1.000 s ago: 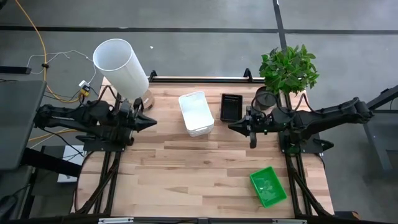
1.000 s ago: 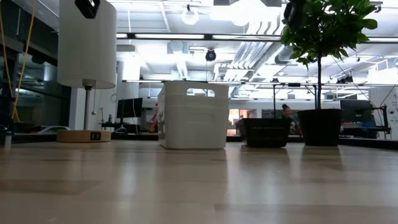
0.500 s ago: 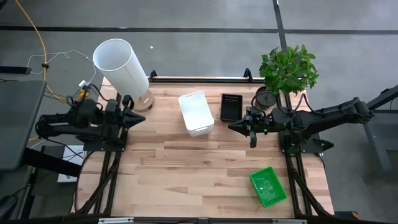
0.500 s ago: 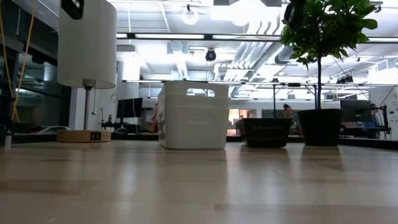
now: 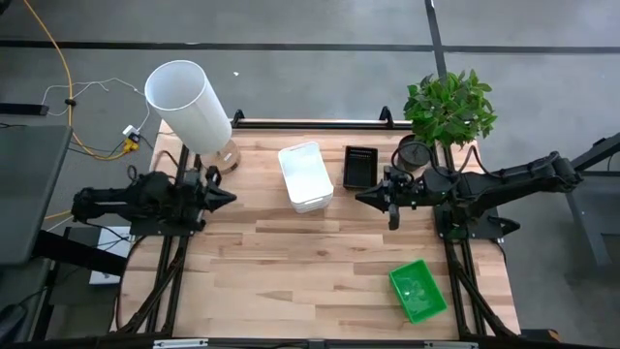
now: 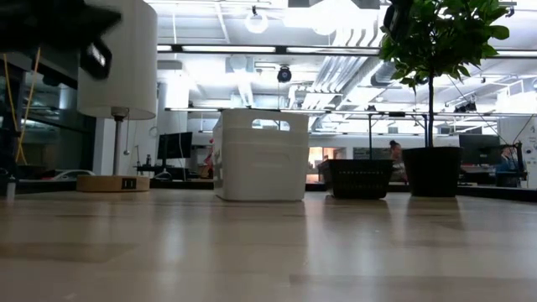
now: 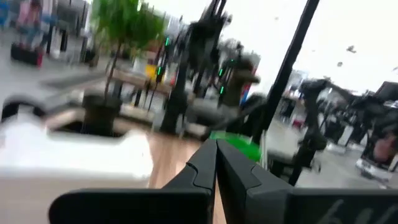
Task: Stack baskets by color
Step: Return to Home Position
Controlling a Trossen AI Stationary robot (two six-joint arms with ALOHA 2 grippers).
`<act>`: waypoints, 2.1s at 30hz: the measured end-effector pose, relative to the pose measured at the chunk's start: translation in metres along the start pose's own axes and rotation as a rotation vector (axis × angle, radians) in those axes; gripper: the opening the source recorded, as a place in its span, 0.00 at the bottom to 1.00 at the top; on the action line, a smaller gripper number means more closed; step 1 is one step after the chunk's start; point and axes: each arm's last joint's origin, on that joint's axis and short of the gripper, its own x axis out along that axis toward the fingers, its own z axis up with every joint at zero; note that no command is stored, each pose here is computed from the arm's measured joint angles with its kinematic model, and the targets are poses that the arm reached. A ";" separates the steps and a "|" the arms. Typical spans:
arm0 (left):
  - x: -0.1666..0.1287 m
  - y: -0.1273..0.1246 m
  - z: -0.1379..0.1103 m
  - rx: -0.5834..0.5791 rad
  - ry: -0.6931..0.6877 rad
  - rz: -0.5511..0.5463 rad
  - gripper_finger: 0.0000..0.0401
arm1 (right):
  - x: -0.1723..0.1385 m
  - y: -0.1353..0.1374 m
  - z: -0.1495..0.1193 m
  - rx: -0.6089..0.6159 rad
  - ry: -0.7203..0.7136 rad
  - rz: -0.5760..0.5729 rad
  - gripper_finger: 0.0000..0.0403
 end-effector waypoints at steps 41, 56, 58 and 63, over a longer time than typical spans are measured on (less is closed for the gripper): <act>0.007 0.017 -0.047 0.029 0.132 0.099 0.00 | -0.077 -0.044 -0.056 0.036 -0.085 0.144 0.00; 0.007 0.017 -0.047 0.030 0.132 0.099 0.00 | -0.097 -0.079 -0.100 -0.076 -0.304 0.096 0.00; 0.007 0.017 -0.047 0.030 0.132 0.099 0.00 | -0.097 -0.082 -0.104 -0.124 -0.279 0.032 0.00; 0.007 0.017 -0.046 0.029 0.132 0.099 0.00 | -0.096 -0.090 -0.114 -0.226 -0.187 -0.095 0.00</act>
